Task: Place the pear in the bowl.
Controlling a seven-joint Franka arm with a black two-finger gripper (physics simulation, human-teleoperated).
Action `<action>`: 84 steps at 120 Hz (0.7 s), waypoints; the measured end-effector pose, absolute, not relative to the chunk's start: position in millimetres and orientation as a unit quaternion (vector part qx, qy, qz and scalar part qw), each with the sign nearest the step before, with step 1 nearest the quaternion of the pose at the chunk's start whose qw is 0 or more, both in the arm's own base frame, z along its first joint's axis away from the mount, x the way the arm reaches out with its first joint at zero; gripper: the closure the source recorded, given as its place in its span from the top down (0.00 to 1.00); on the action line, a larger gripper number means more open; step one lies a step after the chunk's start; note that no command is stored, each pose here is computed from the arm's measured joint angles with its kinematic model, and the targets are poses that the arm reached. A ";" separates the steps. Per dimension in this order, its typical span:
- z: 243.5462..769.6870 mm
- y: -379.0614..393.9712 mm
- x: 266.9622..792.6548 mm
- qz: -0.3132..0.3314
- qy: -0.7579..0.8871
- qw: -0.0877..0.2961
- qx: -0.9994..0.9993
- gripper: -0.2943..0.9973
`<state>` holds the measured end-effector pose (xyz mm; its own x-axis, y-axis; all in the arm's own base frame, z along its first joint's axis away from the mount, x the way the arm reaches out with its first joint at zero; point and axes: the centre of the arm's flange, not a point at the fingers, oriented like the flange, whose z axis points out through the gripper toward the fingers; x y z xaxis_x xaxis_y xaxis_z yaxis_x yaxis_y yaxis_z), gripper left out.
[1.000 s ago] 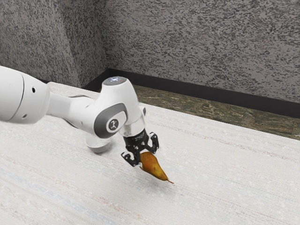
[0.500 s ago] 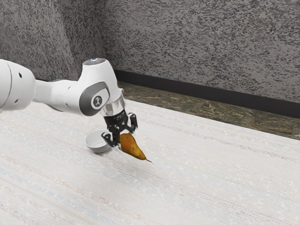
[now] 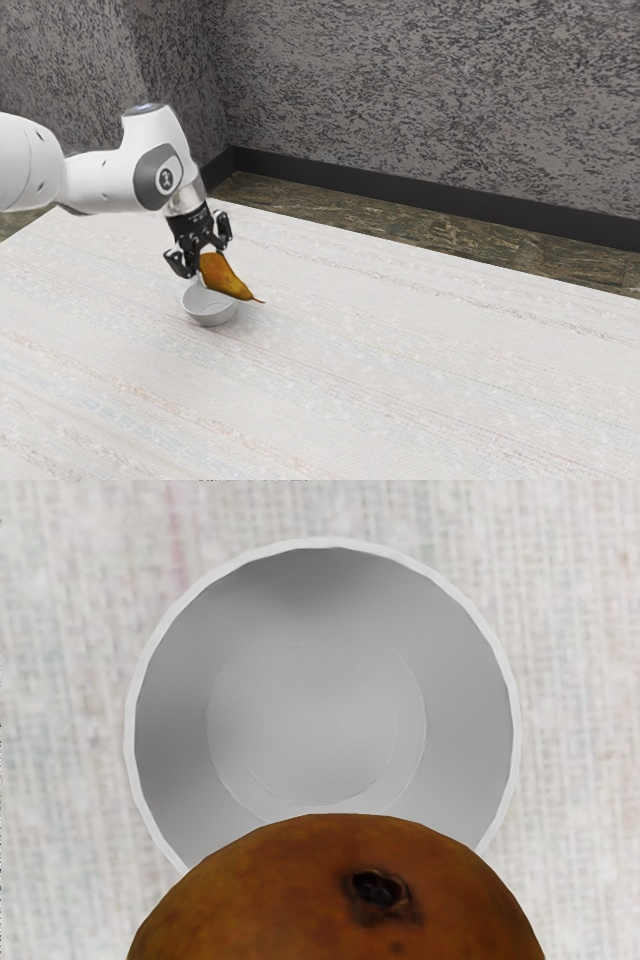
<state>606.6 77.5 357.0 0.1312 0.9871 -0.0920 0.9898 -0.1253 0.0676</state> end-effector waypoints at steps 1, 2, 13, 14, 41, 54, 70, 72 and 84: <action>356.6 78.1 606.6 -0.013 0.659 0.056 0.750 0.47; 356.7 78.6 606.8 -0.014 0.659 0.058 0.750 0.47; 356.4 85.0 607.5 -0.028 0.661 0.077 0.746 0.47; 356.3 85.8 607.4 -0.030 0.661 0.079 0.746 0.47; 346.7 122.1 601.3 -0.067 0.660 0.117 0.739 0.47; 338.8 130.9 599.2 -0.076 0.651 0.124 0.745 0.48; 334.3 136.1 597.6 -0.082 0.636 0.129 0.756 0.49; 333.7 137.1 597.3 -0.082 0.635 0.129 0.758 0.51; 332.3 138.4 596.8 -0.083 0.623 0.132 0.767 0.58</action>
